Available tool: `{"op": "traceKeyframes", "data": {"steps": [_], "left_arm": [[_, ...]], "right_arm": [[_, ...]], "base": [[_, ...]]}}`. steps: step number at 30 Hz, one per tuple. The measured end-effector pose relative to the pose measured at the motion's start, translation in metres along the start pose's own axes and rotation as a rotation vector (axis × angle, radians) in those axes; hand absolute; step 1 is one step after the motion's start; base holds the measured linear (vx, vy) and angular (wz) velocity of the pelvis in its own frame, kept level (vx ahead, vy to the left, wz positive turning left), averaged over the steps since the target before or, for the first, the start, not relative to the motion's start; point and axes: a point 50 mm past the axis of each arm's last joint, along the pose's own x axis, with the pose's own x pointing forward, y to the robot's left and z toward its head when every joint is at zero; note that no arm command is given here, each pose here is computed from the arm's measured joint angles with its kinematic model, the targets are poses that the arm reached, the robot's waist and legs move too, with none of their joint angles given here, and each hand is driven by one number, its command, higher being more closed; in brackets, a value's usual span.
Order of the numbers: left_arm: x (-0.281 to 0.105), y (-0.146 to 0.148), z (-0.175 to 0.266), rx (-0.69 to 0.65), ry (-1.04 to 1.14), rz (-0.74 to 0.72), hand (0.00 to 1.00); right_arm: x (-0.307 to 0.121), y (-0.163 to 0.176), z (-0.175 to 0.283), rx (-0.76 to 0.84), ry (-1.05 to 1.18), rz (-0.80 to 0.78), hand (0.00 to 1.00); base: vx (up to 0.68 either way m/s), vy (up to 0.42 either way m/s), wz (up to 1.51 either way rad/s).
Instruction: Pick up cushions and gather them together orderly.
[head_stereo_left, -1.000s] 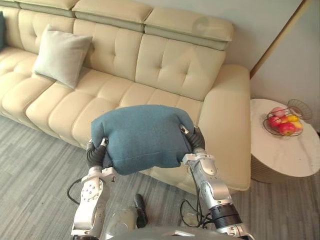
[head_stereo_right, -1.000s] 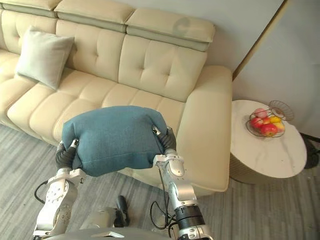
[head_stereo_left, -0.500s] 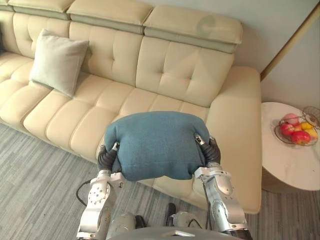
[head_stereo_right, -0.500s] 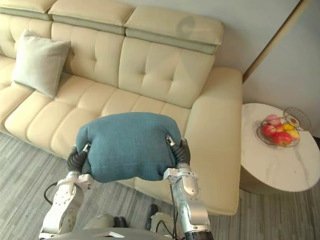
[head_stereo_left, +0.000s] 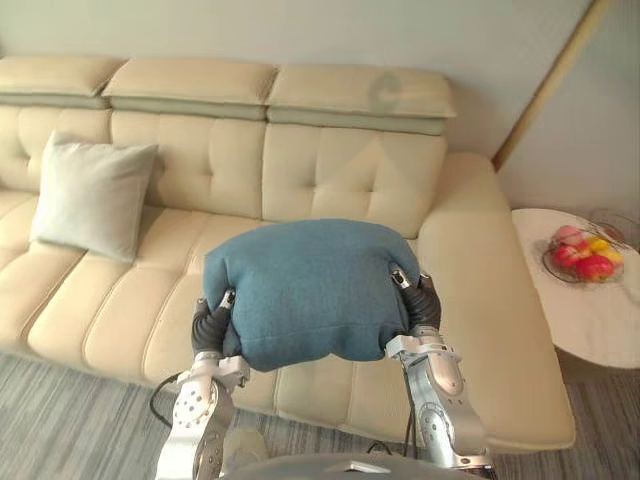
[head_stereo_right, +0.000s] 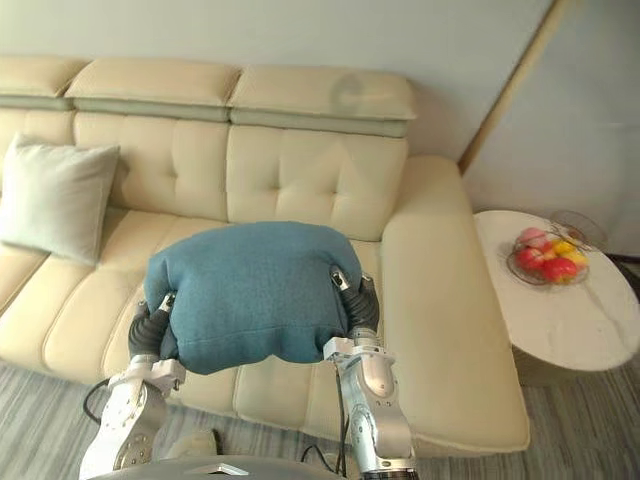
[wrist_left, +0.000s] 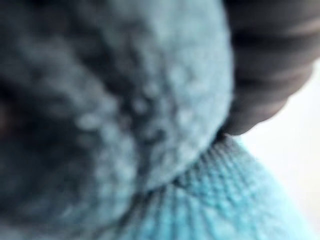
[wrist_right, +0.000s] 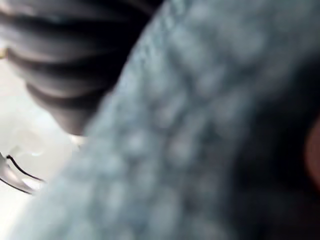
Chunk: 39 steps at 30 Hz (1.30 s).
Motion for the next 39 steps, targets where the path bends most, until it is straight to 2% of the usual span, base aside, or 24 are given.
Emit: {"op": "traceKeyframes", "data": {"steps": [9,15,19,22,25,26,28,32,36,37,38,39], "left_arm": [[0.001,0.004,-0.009,0.048,0.044,-0.002,1.00],[0.028,-0.008,0.001,0.096,-0.016,0.002,1.00],[0.052,-0.027,0.029,0.090,-0.136,0.000,1.00],[0.082,-0.046,0.070,0.122,-0.291,0.006,1.00],[0.105,-0.079,0.139,0.055,-0.517,0.028,1.00],[0.105,-0.084,0.147,0.043,-0.545,0.025,1.00],[0.106,-0.108,0.196,-0.012,-0.712,0.006,1.00],[0.097,-0.135,0.276,-0.072,-0.959,0.002,1.00],[0.084,-0.158,0.333,-0.135,-1.080,0.006,1.00],[0.080,-0.162,0.342,-0.150,-1.097,0.007,1.00],[0.078,-0.165,0.352,-0.169,-1.109,0.012,0.00],[0.078,-0.165,0.355,-0.178,-1.111,0.017,0.00]], "right_arm": [[-0.006,-0.001,-0.007,-0.069,0.029,0.004,1.00],[0.024,0.001,-0.013,-0.198,0.042,0.009,1.00],[0.045,0.017,0.008,-0.211,-0.055,0.013,1.00],[0.080,0.042,0.042,-0.238,-0.203,0.009,1.00],[0.111,0.078,0.113,-0.264,-0.480,-0.031,1.00],[0.113,0.081,0.123,-0.253,-0.515,-0.041,1.00],[0.118,0.100,0.180,-0.220,-0.716,-0.096,1.00],[0.106,0.132,0.259,-0.159,-0.999,-0.143,1.00],[0.102,0.147,0.310,-0.076,-1.102,-0.212,1.00],[0.101,0.149,0.317,-0.060,-1.113,-0.225,0.00],[0.101,0.154,0.326,-0.049,-1.125,-0.232,0.00],[0.100,0.156,0.329,-0.047,-1.128,-0.230,0.00]], "base": [[-0.05,0.079,-0.76],[-0.05,-0.011,-0.10],[-0.10,-0.009,0.03],[-0.24,-0.046,0.20],[-0.24,-0.071,0.37],[-0.17,-0.060,0.28],[-0.12,-0.053,0.30],[-0.09,-0.039,0.18],[-0.06,-0.039,0.14],[-0.02,-0.039,0.09],[0.00,-0.026,0.07],[0.01,-0.023,0.07]]}}
